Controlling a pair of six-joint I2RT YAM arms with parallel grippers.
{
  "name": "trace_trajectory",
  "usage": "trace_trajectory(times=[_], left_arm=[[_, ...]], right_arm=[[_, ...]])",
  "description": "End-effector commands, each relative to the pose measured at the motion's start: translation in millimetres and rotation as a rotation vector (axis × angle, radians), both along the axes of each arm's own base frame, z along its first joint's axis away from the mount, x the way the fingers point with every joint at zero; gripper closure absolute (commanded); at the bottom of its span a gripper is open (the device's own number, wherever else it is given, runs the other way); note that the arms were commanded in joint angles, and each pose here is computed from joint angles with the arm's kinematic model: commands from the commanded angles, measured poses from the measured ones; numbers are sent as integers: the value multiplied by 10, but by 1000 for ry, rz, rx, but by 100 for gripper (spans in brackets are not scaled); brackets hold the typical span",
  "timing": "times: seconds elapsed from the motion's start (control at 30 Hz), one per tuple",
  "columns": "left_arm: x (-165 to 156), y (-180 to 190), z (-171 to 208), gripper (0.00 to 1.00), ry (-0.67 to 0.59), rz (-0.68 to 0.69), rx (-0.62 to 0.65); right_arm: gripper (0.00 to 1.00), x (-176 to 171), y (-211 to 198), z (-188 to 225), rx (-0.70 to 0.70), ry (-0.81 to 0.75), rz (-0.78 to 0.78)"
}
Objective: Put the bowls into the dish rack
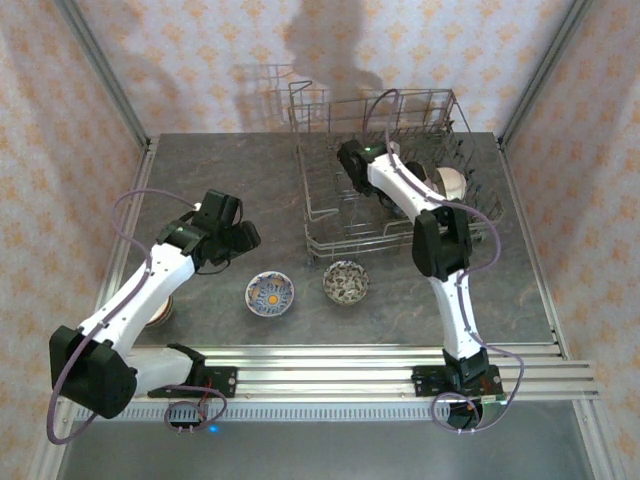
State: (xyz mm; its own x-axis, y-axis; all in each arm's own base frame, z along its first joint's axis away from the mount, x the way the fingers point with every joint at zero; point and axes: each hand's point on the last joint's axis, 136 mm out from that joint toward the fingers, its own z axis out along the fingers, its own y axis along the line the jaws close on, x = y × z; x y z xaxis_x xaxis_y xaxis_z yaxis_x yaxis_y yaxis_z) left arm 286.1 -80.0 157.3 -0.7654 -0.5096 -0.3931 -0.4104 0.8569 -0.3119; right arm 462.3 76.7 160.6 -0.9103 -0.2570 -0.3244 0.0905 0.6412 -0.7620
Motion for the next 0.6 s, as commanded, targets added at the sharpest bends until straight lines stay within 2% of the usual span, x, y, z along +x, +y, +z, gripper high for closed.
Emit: trace_trajectory(times=[0.0, 0.27, 0.57], left_arm=[[-224, 178, -180, 32, 80, 81, 65], [-497, 242, -381, 32, 152, 112, 119], [-653, 31, -815, 34, 267, 29, 144]], right_arm=[[31, -76, 152, 136, 119, -30, 46], [20, -250, 141, 385, 210, -70, 80], [14, -334, 155, 503, 254, -67, 93]])
